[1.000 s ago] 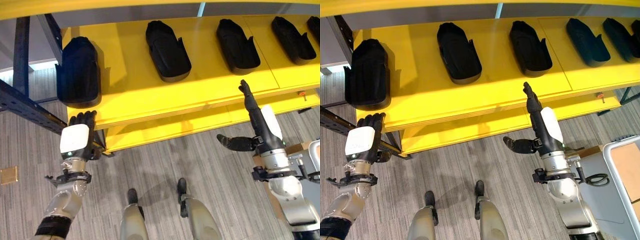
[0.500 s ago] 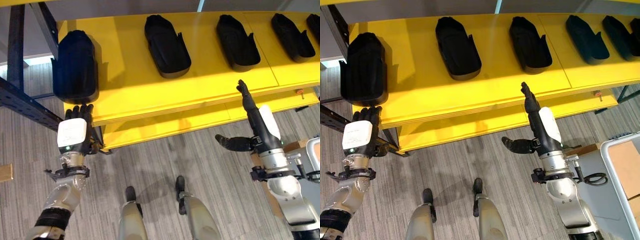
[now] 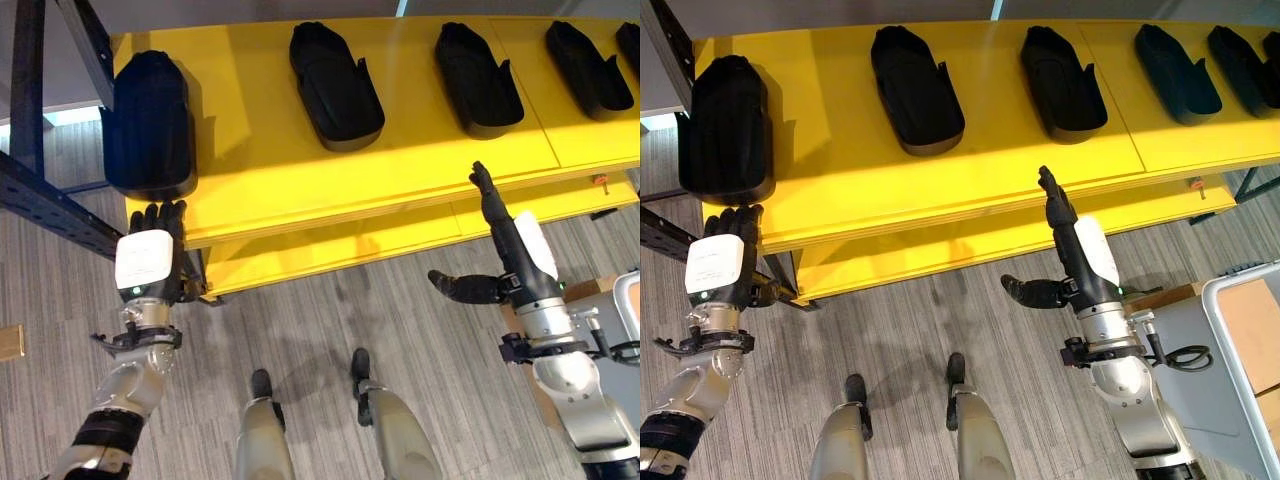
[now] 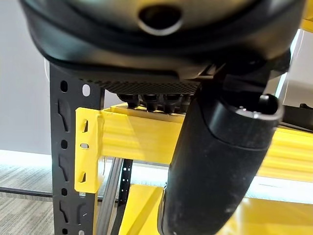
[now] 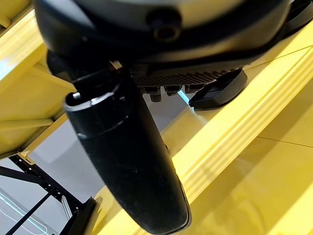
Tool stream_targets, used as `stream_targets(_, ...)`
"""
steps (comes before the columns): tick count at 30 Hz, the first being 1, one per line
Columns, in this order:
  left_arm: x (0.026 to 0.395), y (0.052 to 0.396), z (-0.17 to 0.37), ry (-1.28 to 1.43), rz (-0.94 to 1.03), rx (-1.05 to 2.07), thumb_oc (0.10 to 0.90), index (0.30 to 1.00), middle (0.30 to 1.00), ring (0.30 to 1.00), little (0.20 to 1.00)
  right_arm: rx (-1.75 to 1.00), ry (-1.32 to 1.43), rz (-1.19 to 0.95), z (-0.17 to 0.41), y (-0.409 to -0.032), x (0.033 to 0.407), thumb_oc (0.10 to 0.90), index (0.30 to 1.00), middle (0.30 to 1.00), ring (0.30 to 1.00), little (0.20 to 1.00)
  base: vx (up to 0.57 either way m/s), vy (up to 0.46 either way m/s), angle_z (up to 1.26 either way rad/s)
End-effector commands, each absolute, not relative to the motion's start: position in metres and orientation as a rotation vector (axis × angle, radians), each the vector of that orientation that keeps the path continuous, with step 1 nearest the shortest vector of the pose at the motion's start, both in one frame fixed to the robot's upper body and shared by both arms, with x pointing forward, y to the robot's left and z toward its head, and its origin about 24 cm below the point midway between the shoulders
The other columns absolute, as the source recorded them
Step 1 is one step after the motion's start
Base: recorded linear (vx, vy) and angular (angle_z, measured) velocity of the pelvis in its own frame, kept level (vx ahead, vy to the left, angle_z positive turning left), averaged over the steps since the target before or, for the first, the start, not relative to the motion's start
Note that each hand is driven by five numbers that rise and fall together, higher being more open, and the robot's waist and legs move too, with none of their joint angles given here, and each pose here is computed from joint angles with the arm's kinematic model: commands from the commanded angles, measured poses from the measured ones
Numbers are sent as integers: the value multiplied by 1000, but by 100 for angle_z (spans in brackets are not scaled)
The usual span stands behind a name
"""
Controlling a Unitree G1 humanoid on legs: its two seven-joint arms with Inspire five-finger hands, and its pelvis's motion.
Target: Move parts from the plastic box to the shelf.
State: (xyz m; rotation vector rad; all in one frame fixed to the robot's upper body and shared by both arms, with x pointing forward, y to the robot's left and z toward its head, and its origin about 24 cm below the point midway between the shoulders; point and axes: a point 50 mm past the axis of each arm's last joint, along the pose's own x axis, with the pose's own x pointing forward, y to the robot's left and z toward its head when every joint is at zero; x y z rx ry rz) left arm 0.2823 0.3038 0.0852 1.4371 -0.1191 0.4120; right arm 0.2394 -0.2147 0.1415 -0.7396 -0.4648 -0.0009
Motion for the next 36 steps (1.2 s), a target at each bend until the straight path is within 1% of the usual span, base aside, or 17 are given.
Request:
stream_targets(1,291,294,104,-223,366,1471,900,1000,1000,1000,1000,-725,-748,-31,191,-206,230,900,1000,1000,1000,1000,0,0,0)
stream_targets(36,304,284,125,-309,365,1463,900,1000,1000,1000,1000,-716,-745,-12,191,-203,232,900,1000,1000,1000,1000,0,0,0)
